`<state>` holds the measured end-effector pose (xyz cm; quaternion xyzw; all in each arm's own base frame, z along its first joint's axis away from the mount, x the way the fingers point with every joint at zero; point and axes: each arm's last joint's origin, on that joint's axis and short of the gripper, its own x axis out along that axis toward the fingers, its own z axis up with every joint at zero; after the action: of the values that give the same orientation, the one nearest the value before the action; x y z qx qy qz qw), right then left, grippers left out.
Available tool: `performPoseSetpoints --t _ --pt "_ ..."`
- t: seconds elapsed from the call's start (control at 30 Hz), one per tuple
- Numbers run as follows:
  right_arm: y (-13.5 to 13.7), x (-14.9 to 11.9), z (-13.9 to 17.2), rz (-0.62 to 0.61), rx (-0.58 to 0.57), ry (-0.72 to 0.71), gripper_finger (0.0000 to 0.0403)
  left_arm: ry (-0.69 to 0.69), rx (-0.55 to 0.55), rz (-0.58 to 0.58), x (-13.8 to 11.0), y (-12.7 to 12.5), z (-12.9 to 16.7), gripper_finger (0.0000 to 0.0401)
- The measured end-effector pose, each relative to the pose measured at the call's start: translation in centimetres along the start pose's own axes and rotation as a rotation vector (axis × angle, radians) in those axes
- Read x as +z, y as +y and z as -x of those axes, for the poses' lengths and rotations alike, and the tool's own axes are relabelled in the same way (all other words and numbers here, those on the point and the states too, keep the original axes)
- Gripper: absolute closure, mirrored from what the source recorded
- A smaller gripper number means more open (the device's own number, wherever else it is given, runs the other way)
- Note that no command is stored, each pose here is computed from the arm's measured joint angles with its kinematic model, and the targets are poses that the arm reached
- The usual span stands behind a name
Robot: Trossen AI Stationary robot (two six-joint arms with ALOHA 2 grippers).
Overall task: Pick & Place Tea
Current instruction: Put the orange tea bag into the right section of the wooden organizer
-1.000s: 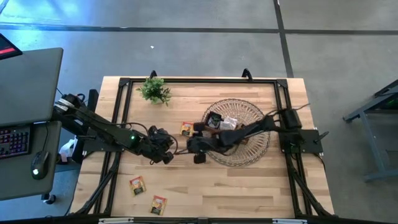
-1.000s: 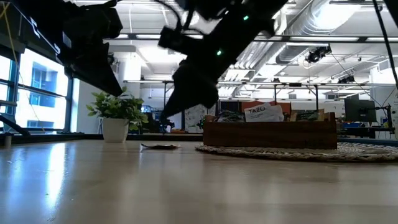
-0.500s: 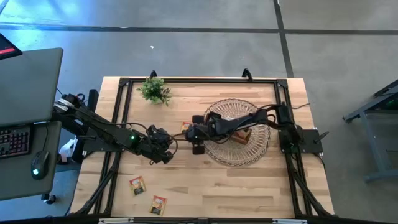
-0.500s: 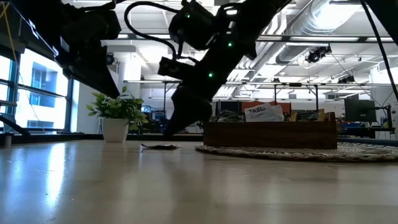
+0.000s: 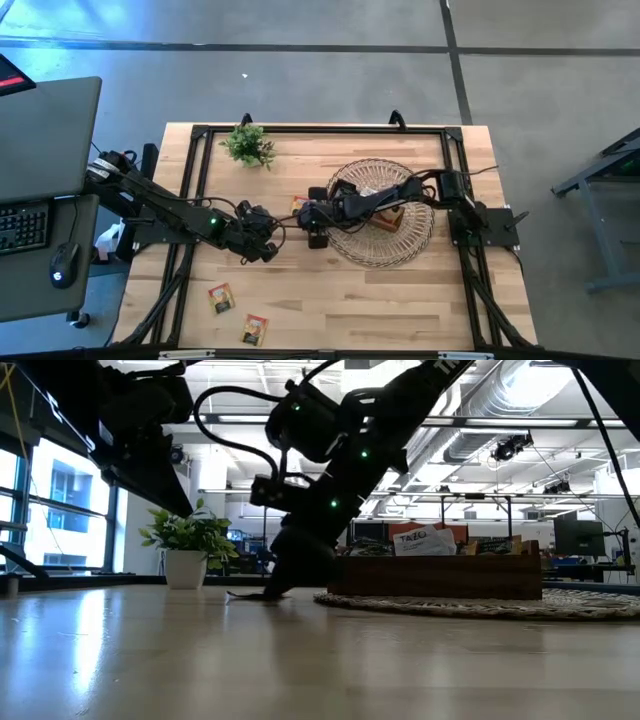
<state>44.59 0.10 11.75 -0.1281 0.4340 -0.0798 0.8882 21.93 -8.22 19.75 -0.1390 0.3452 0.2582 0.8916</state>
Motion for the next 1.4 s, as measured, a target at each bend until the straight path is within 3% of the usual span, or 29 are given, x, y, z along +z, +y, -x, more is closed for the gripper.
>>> performPoseSetpoints --t 0.2,0.47,0.77,1.13,1.23,1.4 --pt "-1.1 -0.2 -0.4 -0.024 -0.026 0.007 0.0323 -0.002 0.002 0.000 0.0 0.0 0.0 0.0357" --pt "-2.5 -0.6 -0.8 -0.067 0.003 0.015 0.0397 -0.003 0.003 0.000 0.0 0.0 0.0 0.0357" --pt "-1.1 0.2 0.2 -0.153 0.062 -0.015 0.0400 -0.007 0.006 0.000 0.0 0.0 0.0 0.0357" --pt "1.9 4.0 7.9 -0.207 0.072 -0.159 0.0402 -0.007 -0.010 0.008 0.1 -0.1 0.0 0.0357" --pt "2.3 3.8 10.7 -0.242 0.025 -0.097 0.0402 -0.002 -0.015 0.008 0.1 -0.1 0.0 0.0357" --pt "2.4 2.2 16.0 -0.346 -0.164 0.052 0.0402 0.007 -0.023 0.009 0.0 -0.2 0.0 0.0357"
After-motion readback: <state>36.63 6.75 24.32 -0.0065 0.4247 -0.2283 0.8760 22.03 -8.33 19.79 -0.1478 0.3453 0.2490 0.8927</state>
